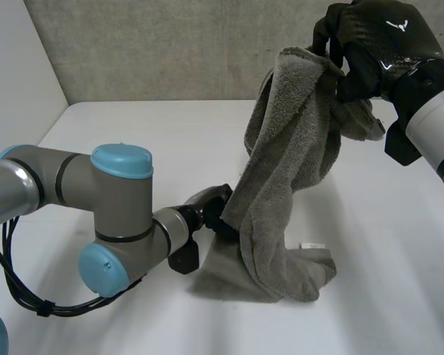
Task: Fold the towel.
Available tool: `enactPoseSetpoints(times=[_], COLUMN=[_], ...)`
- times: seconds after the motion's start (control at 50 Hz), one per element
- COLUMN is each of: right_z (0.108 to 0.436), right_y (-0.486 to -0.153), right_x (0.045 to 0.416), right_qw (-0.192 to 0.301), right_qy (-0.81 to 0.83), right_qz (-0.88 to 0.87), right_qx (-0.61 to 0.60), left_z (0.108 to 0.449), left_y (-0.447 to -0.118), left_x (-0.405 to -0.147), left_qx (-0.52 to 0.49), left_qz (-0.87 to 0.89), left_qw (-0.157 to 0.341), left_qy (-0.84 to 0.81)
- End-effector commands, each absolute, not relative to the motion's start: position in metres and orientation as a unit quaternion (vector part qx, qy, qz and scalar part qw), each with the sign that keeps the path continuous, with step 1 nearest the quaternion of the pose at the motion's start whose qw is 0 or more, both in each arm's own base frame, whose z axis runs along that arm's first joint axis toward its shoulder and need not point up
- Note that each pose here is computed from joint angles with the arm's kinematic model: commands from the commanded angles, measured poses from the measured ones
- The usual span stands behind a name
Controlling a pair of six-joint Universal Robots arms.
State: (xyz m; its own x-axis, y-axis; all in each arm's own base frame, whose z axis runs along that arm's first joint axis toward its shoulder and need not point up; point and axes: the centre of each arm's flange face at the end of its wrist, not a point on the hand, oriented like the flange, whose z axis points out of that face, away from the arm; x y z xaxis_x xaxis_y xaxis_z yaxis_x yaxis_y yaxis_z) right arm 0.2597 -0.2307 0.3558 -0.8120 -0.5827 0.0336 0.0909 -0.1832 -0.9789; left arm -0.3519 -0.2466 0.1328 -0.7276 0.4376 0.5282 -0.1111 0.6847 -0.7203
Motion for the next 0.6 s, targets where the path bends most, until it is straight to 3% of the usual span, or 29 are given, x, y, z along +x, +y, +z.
enactPoseSetpoints(times=[0.02, 0.14, 0.18, 0.2, 0.24, 0.3, 0.34, 0.46, 0.54, 0.6], right_z=[0.351, 0.341, 0.334, 0.334, 0.331, 0.333, 0.348, 0.387, 0.392, 0.374], right_y=[-0.242, -0.252, -0.266, -0.266, -0.277, -0.281, -0.295, -0.313, -0.317, -0.32], right_x=[0.253, 0.257, 0.262, 0.262, 0.268, 0.27, 0.275, 0.274, 0.273, 0.275], right_qw=[0.19, 0.173, 0.161, 0.161, 0.161, 0.161, 0.166, 0.177, 0.183, 0.184], right_qy=[0.602, 0.608, 0.614, 0.614, 0.611, 0.605, 0.568, 0.43, 0.4, 0.432], right_qz=[-0.745, -0.739, -0.735, -0.735, -0.736, -0.741, -0.773, -0.869, -0.885, -0.868], right_qx=[-0.217, -0.233, -0.239, -0.239, -0.243, -0.242, -0.229, -0.166, -0.153, -0.159], left_z=[0.141, 0.174, 0.206, 0.207, 0.248, 0.27, 0.312, 0.372, 0.372, 0.347], left_y=[-0.25, -0.274, -0.296, -0.296, -0.314, -0.321, -0.328, -0.323, -0.317, -0.313], left_x=[-0.347, -0.334, -0.323, -0.323, -0.316, -0.315, -0.312, -0.303, -0.3, -0.298], left_qx=[-0.088, -0.072, -0.075, -0.075, -0.095, -0.103, -0.105, -0.079, -0.076, -0.081], left_qz=[0.385, 0.436, 0.495, 0.495, 0.566, 0.601, 0.662, 0.728, 0.723, 0.695], left_qw=[0.344, 0.327, 0.307, 0.307, 0.283, 0.271, 0.252, 0.243, 0.242, 0.232], left_qy=[-0.852, -0.835, -0.809, -0.809, -0.768, -0.745, -0.698, -0.637, -0.643, -0.676])
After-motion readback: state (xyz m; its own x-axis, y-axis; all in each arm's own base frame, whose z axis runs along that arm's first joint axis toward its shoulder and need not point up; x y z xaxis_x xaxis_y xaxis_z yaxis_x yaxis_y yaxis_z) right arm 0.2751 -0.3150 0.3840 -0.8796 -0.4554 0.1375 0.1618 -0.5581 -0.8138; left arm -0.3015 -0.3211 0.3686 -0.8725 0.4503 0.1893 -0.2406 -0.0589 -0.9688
